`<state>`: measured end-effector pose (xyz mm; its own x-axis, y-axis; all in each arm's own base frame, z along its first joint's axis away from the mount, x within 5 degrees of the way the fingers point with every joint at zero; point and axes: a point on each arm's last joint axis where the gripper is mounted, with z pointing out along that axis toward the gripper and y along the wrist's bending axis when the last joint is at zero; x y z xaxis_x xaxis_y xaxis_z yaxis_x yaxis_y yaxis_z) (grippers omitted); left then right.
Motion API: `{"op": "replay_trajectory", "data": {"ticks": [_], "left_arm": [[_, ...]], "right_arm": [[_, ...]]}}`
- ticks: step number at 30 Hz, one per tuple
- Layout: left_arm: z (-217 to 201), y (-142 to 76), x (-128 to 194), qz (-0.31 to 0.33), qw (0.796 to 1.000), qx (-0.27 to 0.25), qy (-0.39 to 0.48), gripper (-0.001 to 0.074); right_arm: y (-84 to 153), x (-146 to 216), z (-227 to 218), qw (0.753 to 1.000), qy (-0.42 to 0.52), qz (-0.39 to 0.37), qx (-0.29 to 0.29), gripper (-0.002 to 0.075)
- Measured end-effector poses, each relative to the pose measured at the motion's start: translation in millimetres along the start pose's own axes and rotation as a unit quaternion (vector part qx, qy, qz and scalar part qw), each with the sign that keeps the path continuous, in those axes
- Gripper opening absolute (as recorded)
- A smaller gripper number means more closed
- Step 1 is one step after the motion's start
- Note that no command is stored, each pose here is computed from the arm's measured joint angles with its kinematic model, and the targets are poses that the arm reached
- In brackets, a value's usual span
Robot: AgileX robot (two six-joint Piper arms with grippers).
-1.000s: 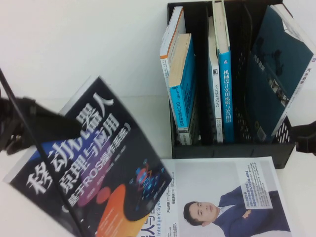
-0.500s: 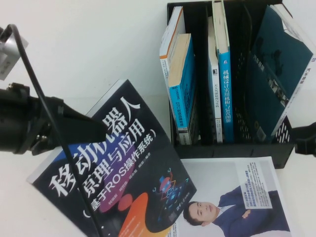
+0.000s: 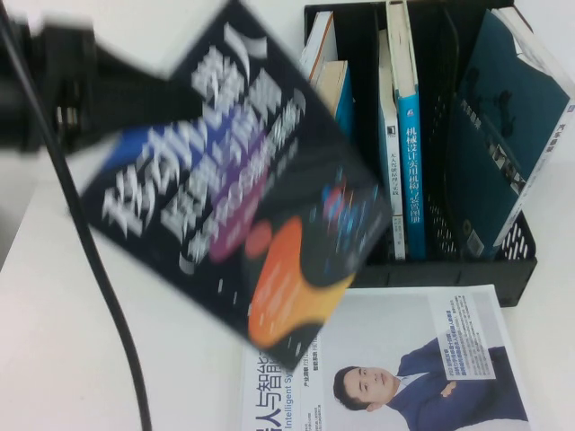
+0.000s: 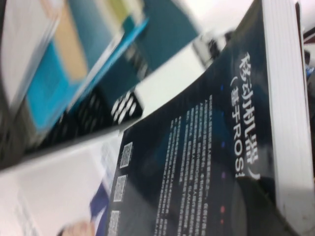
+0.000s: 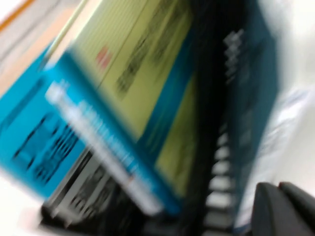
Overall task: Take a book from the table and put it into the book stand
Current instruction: Place the book on the book shelf
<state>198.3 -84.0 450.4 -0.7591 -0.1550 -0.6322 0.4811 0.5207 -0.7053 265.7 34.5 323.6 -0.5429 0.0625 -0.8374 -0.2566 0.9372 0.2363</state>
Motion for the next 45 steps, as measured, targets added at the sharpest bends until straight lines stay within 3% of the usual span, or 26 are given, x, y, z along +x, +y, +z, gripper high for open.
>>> {"op": "replay_trajectory", "data": {"ticks": [11,22,27,34,45], "left_arm": [[7.4,-28.3,-69.5,0.035,0.998,0.04,-0.026,0.0113],[123.1,-52.7,-88.0,0.055,0.996,0.069,0.031,0.0113],[170.2,-41.0,-88.9,0.028,0.998,0.03,0.055,0.0113],[191.8,-20.0,-97.6,0.011,0.999,-0.016,0.037,0.0113],[214.1,-24.3,-103.2,-0.049,0.998,-0.003,-0.043,0.0113]], "right_arm": [[-54.4,-64.7,-69.9,0.996,-0.027,0.046,0.071,0.0008],[-55.0,-55.5,-73.6,0.995,0.022,0.077,0.052,0.0008],[-54.7,-55.1,-73.6,0.995,0.024,0.079,0.05,0.0008],[-52.1,-53.9,-73.5,0.995,0.032,0.085,0.036,0.0008],[-49.1,-53.5,-68.1,0.993,0.038,0.109,0.002,0.0008]]}}
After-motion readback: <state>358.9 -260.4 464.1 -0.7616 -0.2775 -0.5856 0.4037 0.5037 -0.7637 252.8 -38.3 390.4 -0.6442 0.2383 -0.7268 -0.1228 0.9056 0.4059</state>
